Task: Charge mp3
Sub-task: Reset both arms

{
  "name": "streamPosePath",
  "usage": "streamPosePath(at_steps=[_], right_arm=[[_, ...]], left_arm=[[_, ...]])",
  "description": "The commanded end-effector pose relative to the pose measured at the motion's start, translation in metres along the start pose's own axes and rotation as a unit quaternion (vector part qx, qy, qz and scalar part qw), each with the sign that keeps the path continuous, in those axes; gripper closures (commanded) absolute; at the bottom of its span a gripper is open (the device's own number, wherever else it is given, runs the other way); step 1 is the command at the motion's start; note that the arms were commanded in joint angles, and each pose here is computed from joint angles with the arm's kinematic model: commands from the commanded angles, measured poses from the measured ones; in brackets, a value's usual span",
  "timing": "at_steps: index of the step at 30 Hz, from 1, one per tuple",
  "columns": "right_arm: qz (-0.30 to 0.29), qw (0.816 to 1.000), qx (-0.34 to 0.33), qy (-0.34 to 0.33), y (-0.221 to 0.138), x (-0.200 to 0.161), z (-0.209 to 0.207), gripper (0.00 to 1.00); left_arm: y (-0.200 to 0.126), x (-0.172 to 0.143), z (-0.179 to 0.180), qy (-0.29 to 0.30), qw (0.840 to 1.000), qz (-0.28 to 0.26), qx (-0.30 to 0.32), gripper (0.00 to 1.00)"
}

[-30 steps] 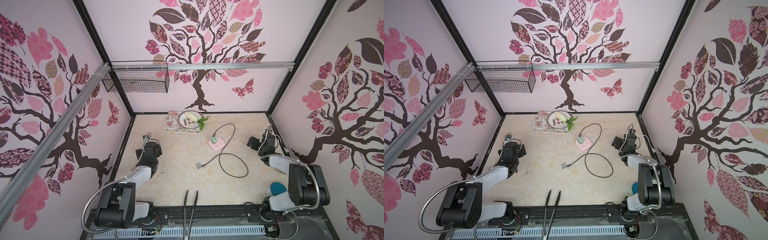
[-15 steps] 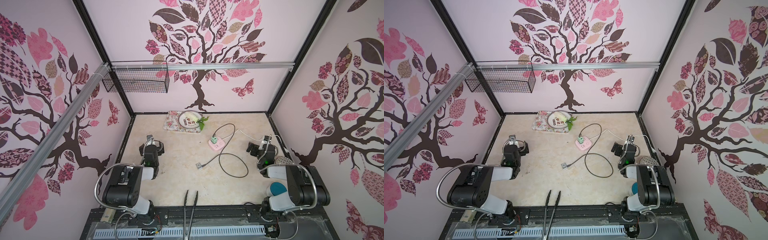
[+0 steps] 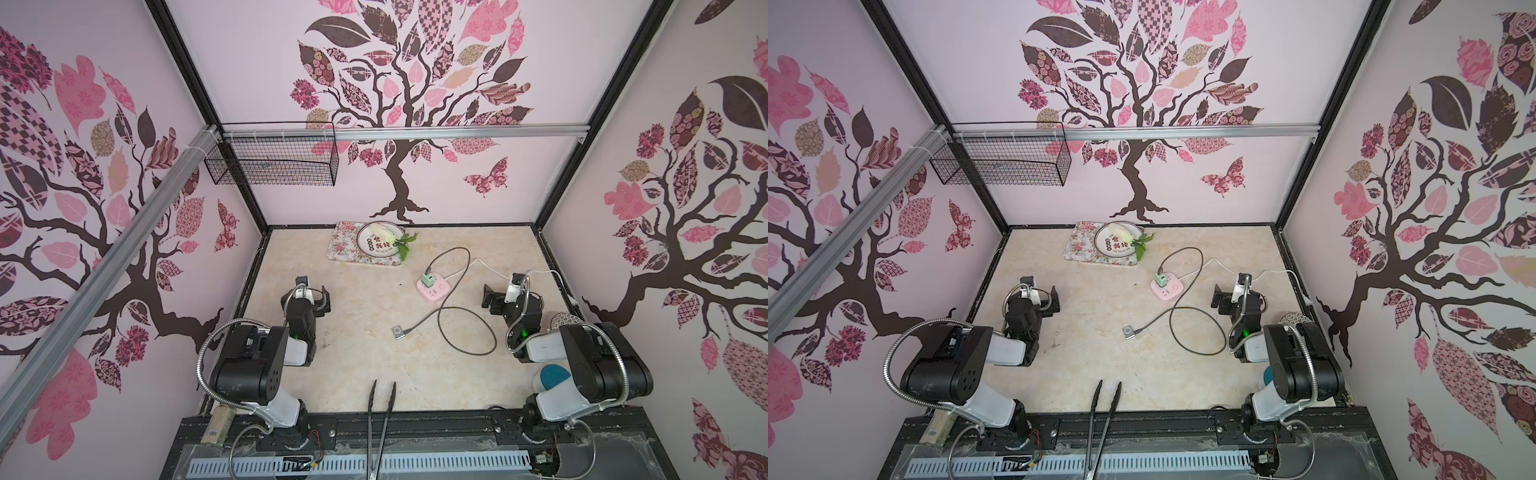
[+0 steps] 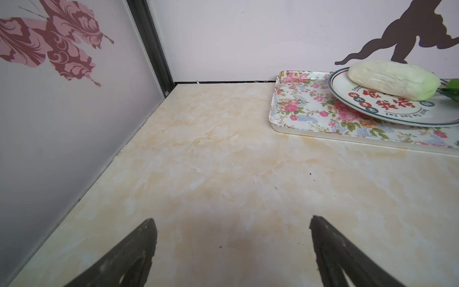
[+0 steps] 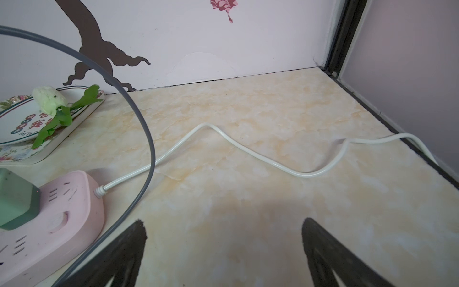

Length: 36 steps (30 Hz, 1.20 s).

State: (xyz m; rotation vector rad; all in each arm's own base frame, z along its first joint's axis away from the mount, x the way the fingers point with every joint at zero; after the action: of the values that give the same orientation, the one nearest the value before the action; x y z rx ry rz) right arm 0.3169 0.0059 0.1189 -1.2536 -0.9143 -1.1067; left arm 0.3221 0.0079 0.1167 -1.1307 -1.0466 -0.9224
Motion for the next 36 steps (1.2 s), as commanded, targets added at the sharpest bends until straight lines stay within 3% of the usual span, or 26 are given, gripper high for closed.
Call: streamPosePath(at_steps=[1,5,36], right_arm=[[-0.026,1.0,-0.006,-0.012,0.002,0.008,-0.001,0.0],[-0.026,1.0,-0.009,-0.011,0.002,0.008,-0.002,0.0],[-0.025,1.0,-0.008,-0.011,0.002,0.007,-0.001,0.0]], left_arm=[[0.004,0.008,0.003,-0.012,1.0,-0.016,0.005,0.02],[0.01,0.008,0.018,-0.045,0.998,-0.001,0.035,0.02],[0.009,0.008,0.018,-0.043,0.998,-0.003,0.036,0.02]])
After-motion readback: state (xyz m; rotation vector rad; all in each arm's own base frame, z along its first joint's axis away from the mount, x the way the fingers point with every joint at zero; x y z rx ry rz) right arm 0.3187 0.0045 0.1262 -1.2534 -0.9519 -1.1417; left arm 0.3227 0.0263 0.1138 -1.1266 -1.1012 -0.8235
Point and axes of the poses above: each gripper's point midway between its finger pads, its own y axis out along the fingers, its own z axis along the line the jaws close on, x = y × z, the point moved 7 cm from there along -y, back along the fingers, and after that the axes turned 1 degree about y, right-handed, at the moved point
